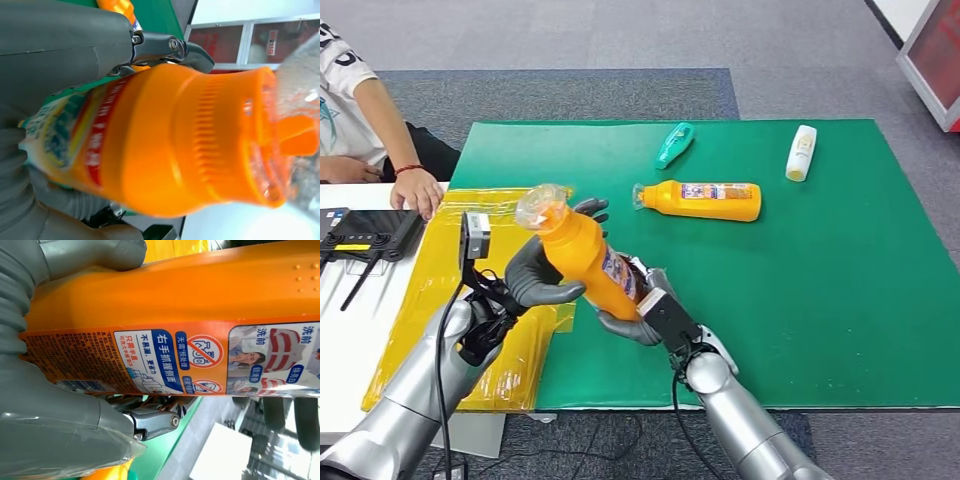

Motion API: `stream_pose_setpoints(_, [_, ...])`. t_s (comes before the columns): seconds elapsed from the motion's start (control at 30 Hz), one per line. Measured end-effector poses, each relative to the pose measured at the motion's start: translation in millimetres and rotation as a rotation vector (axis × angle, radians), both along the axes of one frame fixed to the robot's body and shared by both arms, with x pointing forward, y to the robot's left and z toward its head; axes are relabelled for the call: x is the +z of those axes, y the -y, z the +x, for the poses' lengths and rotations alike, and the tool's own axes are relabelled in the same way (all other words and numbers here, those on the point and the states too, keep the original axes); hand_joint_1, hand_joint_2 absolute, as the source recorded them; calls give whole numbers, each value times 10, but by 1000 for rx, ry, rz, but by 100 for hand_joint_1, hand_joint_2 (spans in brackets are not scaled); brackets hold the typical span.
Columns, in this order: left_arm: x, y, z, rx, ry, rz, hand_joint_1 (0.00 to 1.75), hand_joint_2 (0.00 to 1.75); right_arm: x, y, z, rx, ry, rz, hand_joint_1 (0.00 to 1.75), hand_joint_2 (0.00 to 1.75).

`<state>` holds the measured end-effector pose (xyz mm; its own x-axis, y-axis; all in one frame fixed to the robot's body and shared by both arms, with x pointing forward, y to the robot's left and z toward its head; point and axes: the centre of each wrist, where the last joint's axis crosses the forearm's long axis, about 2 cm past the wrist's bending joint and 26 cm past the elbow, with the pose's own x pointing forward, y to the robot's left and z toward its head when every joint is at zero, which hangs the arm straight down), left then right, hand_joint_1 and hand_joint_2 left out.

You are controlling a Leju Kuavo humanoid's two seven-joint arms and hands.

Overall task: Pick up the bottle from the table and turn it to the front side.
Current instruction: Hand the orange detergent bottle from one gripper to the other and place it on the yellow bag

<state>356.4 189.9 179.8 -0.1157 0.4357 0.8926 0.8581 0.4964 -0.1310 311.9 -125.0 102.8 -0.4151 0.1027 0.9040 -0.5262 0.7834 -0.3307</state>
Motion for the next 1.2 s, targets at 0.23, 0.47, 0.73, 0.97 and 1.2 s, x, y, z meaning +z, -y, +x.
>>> stream_pose_setpoints(0.23, [-20, -5, -10, 5, -2, 4, 0, 175, -12, -47, -24, 20, -7, -25, 175, 175])
stream_pose_setpoints(0.47, [-35, -15, -10, 11, -4, 1, 0, 175, -26, -95, -38, 39, -15, -45, 175, 175])
stream_pose_setpoints(0.73, [-63, -37, -17, 23, -5, 2, 175, 175, -39, -101, -32, 39, -25, -55, 172, 175])
stream_pose_setpoints(0.97, [-85, -54, -23, 41, -6, 10, 175, 175, -34, -98, -21, 34, -23, -57, 175, 175])
stream_pose_setpoints(1.2, [-96, -52, -29, 50, -1, 10, 175, 175, -37, -108, -28, 35, -25, -57, 168, 175])
